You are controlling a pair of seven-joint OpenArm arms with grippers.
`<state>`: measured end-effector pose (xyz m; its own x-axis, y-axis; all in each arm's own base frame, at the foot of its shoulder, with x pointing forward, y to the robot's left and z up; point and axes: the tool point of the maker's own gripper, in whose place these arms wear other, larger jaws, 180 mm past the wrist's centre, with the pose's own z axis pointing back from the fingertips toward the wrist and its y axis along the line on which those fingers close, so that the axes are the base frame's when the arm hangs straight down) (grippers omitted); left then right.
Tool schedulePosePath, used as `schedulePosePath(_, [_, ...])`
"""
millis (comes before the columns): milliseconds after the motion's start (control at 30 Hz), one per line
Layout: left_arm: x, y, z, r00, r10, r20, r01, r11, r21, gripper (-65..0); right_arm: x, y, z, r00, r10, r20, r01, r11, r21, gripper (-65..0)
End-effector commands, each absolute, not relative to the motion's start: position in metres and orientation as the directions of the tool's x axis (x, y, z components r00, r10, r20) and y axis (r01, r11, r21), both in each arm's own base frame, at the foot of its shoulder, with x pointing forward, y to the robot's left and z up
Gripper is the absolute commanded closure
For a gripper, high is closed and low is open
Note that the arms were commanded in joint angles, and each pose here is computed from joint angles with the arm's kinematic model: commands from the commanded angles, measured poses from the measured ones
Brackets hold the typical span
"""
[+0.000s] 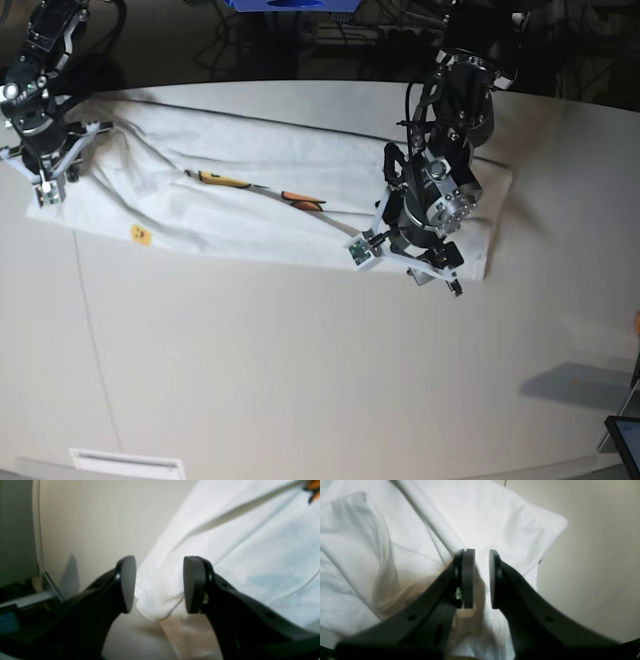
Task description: Fold the T-shirt properly
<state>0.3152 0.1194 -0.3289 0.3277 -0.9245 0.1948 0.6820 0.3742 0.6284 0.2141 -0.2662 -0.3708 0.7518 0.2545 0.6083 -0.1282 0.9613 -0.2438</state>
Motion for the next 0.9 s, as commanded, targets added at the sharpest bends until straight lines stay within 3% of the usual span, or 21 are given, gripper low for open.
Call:
schedulePosePath(0, [0.322, 0.119, -0.317, 0.291, -0.938, 0.186, 0.662, 0.338, 0.669, -30.1, 0.221, -0.266, -0.362, 0.725, 0.262, 0.637, -0.126, 0.96, -0.251, -10.3])
schedulePosePath(167, [0.322, 0.114, -0.319, 0.196, -0.972, 0.131, 0.673, 0.23, 0.703, -30.1, 0.217, -0.269, -0.365, 0.746, 0.259, 0.613, -0.125, 0.959, -0.253, -10.2])
schedulePosePath(433, [0.327, 0.089, -0.316, 0.139, -0.955, 0.263, 0.713, 0.281, 0.642, -30.1, 0.216, -0.27, -0.365, 0.749, 0.255, 0.611, -0.121, 0.96, -0.252, -9.9])
schedulePosePath(600, [0.338, 0.089, -0.329, 0.16, -0.948, 0.275, 0.748, 0.298, 0.594, -30.1, 0.216, -0.271, -0.365, 0.75, 0.254, 0.611, -0.118, 0.96, -0.253, -9.9])
schedulePosePath(767, [0.323, 0.067, -0.345, 0.056, -0.971, 0.234, 0.808, 0.181, 0.56, -30.1, 0.216, -0.271, -0.365, 0.75, 0.254, 0.611, -0.118, 0.96, -0.253, -9.9])
schedulePosePath(867, [0.325, 0.063, -0.342, 0.038, -0.972, 0.233, 0.808, 0.167, 0.565, -30.1, 0.216, -0.271, -0.365, 0.75, 0.254, 0.611, -0.118, 0.96, -0.253, -9.9])
